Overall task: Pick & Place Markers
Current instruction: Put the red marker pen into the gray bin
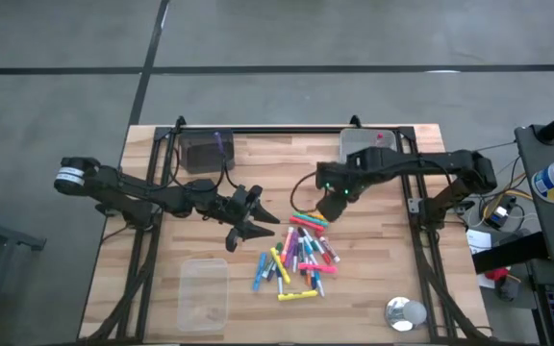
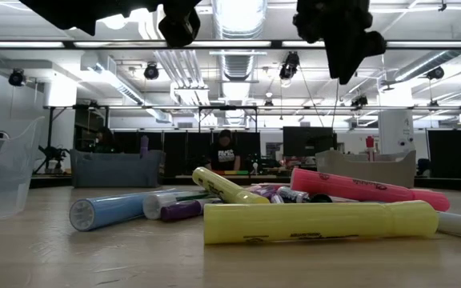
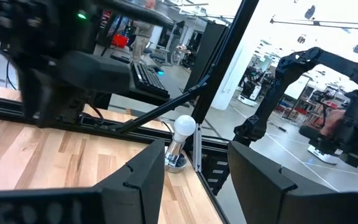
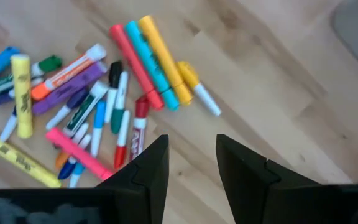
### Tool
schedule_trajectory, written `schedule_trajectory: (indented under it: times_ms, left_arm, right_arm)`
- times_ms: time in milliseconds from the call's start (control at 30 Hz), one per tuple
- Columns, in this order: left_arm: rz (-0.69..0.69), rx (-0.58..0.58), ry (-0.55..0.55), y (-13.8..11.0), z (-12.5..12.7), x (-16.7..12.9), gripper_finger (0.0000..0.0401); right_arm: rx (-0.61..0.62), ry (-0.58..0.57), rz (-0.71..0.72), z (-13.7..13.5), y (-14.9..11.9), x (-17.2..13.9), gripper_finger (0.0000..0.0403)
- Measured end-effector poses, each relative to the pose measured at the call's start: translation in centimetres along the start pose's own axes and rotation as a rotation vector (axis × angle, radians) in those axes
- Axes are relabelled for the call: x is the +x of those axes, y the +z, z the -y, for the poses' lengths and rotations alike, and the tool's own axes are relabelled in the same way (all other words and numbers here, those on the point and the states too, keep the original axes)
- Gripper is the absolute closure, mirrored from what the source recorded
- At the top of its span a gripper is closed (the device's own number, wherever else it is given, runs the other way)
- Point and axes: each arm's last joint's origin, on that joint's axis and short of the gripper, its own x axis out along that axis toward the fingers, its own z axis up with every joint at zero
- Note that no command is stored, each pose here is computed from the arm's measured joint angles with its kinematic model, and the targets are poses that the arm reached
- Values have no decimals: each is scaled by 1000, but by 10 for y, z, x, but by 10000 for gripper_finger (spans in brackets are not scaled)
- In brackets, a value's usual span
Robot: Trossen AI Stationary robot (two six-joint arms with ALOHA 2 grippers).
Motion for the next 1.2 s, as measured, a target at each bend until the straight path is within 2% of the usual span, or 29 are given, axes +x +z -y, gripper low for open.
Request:
schedule_trajectory:
  times_ms: [300,500,667,933,1200]
  left_arm:
    - [0,-2,0,0,0,0,231]
    - [0,-2,0,0,0,0,231]
    - [0,-2,0,0,0,0,231]
    - [0,-4,0,0,0,0,231]
    - [0,-3,0,0,0,0,231]
  right_arm:
    - [-28,11,-26,-24,-31,6,272]
    - [-35,53,-28,-36,-47,19,230]
    - [-2,35,-47,-35,-52,32,201]
    - [23,13,-68,-31,-62,55,201]
    - [23,111,-31,-36,-66,80,211]
